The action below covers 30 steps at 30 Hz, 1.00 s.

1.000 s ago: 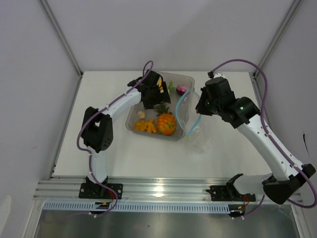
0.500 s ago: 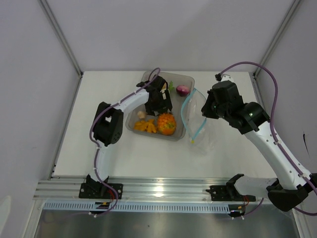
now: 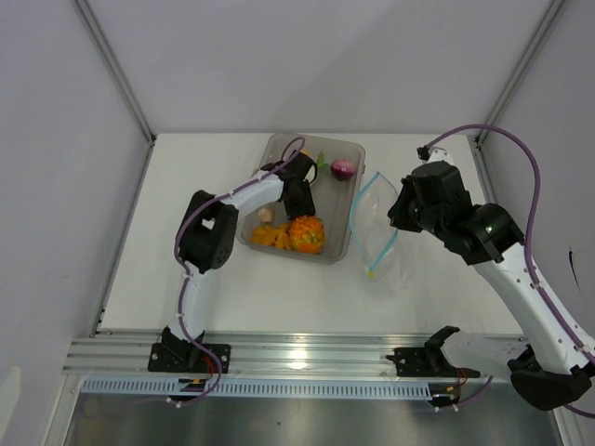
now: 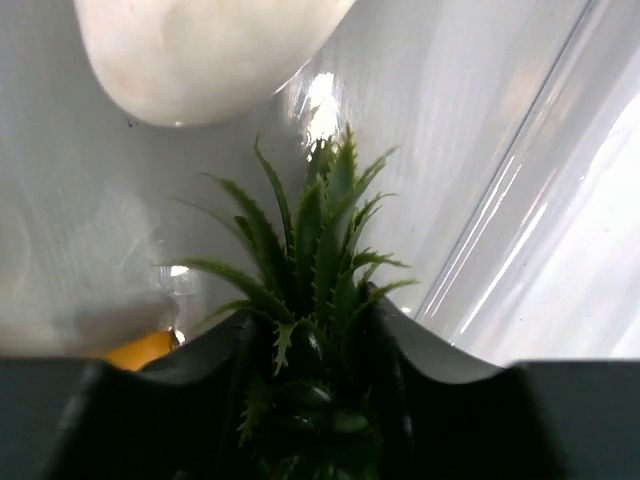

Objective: Place the food in the zip-top bag and seal the zipper
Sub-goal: Pick up the fake fruit from the bin.

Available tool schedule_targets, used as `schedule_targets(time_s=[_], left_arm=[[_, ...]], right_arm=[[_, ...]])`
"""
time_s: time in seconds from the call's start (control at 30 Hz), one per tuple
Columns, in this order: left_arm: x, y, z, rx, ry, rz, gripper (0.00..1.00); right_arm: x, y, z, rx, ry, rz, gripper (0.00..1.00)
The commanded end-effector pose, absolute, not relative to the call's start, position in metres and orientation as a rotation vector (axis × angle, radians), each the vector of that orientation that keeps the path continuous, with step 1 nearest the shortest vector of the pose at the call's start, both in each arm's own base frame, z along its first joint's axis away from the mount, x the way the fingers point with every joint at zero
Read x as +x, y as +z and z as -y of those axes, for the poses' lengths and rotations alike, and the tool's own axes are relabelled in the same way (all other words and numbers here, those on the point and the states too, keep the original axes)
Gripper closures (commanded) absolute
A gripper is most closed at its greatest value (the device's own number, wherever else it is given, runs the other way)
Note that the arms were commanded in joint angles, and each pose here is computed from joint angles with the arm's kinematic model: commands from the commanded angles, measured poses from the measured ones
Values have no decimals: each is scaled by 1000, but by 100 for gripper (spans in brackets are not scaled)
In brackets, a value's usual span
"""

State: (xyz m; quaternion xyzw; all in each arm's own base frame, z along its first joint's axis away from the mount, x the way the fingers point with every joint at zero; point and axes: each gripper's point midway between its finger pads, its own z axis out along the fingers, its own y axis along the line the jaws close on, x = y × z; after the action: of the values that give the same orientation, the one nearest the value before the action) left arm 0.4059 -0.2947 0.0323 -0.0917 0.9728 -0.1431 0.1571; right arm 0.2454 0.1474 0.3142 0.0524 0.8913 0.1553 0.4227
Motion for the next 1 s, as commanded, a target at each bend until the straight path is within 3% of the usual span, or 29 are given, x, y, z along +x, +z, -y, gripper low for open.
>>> schedule_targets(time_s=[0.0, 0.33, 0.5, 0.7, 0.97], left_arm=[[404, 54, 295, -239, -483, -2722, 62], [393, 145, 284, -179, -619, -2540, 72], [375, 240, 279, -112, -777, -2310, 79], [334, 340, 284, -27, -1092, -1997, 77], [277, 416, 304, 120, -1374, -1582, 80]], right_arm=[[244, 313, -141, 167, 371, -2226, 100], [239, 289, -138, 175, 339, -2275, 100], [237, 280, -141, 178, 337, -2307, 100], [233, 273, -153, 159, 388, -2357, 100], [225, 271, -177, 128, 522, -2400, 100]])
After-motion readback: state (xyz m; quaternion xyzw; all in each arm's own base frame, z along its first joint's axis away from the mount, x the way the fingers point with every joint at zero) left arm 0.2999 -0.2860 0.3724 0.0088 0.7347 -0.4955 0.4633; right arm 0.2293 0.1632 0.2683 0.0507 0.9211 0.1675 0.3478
